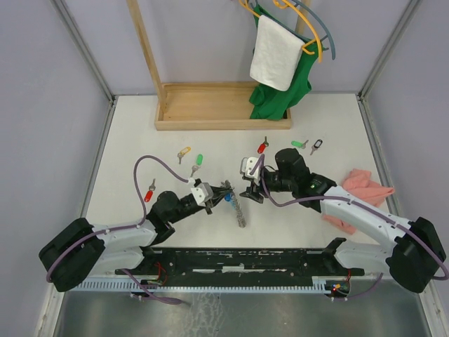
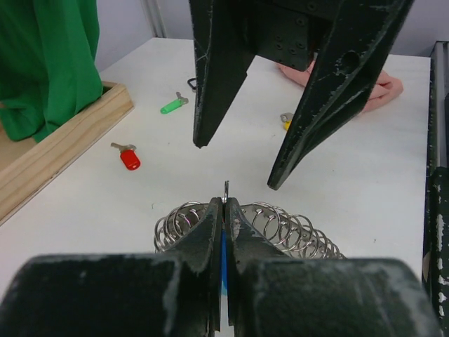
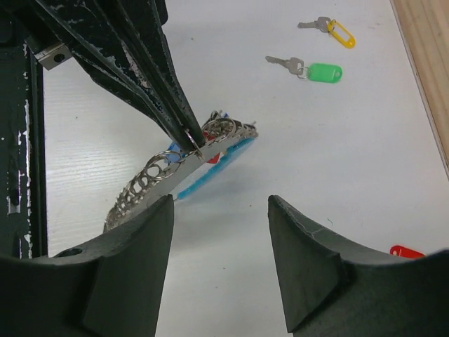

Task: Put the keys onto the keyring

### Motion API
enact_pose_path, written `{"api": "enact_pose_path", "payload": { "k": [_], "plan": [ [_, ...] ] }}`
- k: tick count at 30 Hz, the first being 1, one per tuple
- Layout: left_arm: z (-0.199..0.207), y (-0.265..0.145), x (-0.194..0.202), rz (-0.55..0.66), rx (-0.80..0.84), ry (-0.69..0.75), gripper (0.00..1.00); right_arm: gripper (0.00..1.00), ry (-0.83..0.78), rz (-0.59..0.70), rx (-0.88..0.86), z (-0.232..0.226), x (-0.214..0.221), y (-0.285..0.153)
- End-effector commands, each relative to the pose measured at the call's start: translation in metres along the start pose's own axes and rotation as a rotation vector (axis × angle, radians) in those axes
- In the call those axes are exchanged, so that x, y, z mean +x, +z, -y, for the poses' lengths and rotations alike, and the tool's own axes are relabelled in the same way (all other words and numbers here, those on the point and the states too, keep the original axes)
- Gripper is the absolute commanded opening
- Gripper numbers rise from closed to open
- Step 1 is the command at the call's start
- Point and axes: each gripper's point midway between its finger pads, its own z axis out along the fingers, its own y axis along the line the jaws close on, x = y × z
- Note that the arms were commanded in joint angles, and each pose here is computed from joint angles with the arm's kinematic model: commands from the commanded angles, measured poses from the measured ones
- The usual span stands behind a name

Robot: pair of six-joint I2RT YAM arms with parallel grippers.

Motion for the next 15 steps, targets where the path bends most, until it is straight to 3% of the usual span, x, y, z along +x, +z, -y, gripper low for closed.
{"api": "enact_pose_path", "payload": {
  "k": [1,8,15],
  "plan": [
    [0.003,0.004,-0.033,0.137,0.050,0.130,0.03,0.63,-0.144,0.113,-0.051,0.005,-0.032,0.000],
    [0.006,0.005,-0.034,0.144,0.065,0.140,0.03,0.48,-0.203,0.141,-0.162,-0.008,-0.037,-0.001],
    [0.009,0.004,-0.039,0.160,0.084,0.153,0.03,0.41,-0.204,0.148,-0.192,-0.008,-0.040,0.003]
  ]
}}
